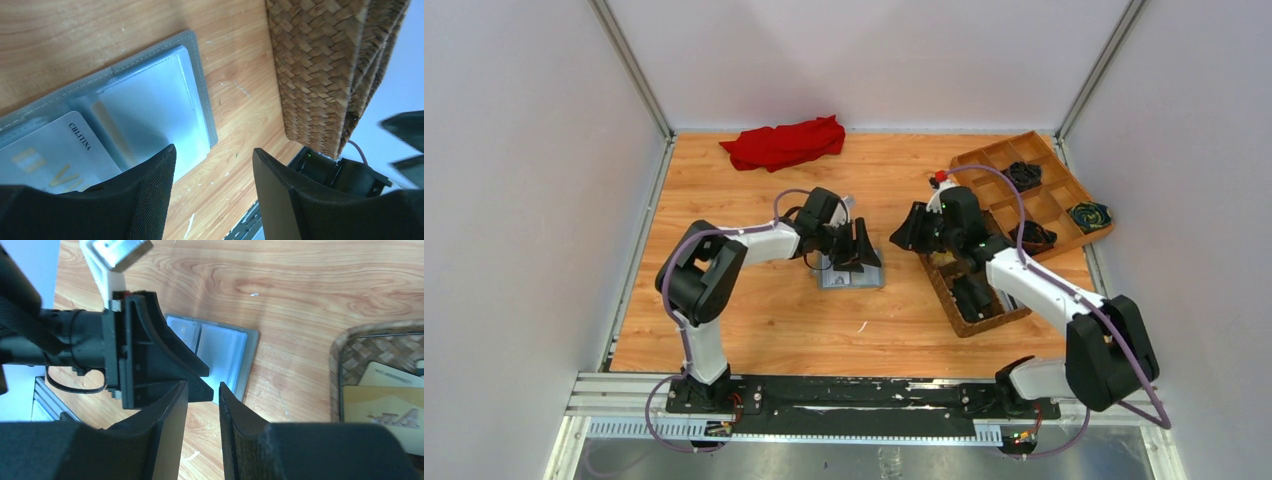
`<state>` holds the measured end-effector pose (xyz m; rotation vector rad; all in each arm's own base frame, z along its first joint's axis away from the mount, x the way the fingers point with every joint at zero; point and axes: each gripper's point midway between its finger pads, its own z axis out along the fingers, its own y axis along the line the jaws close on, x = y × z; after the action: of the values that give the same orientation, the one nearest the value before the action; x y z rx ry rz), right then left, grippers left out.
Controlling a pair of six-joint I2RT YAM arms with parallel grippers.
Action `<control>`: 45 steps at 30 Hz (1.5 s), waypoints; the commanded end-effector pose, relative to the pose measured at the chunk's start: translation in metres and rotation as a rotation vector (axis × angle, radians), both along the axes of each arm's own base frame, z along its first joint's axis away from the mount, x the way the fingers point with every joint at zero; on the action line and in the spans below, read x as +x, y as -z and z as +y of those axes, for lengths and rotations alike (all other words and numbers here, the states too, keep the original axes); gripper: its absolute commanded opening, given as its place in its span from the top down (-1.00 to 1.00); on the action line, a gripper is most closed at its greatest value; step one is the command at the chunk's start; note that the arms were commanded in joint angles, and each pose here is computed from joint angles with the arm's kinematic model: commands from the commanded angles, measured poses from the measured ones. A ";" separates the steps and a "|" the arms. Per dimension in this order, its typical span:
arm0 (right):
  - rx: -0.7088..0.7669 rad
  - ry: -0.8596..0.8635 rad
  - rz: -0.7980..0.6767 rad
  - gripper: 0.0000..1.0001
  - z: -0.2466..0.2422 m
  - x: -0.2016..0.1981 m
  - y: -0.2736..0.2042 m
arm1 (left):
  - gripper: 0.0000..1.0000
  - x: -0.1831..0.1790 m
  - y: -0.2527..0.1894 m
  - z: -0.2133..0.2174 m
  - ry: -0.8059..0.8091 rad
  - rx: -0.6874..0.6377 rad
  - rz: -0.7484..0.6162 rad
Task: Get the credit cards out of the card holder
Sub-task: Remove the credit card from the card holder.
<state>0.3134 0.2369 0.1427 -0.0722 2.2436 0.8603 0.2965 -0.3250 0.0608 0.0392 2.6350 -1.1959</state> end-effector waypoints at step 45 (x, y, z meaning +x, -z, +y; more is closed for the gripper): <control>0.084 -0.204 0.334 0.35 0.099 -0.036 0.112 | -0.20 -0.017 0.051 0.103 -0.257 0.151 0.087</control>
<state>0.2783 0.3320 0.0396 -0.1419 2.5183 1.1638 0.2904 -0.2341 0.0347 -0.2829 2.6371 -0.9997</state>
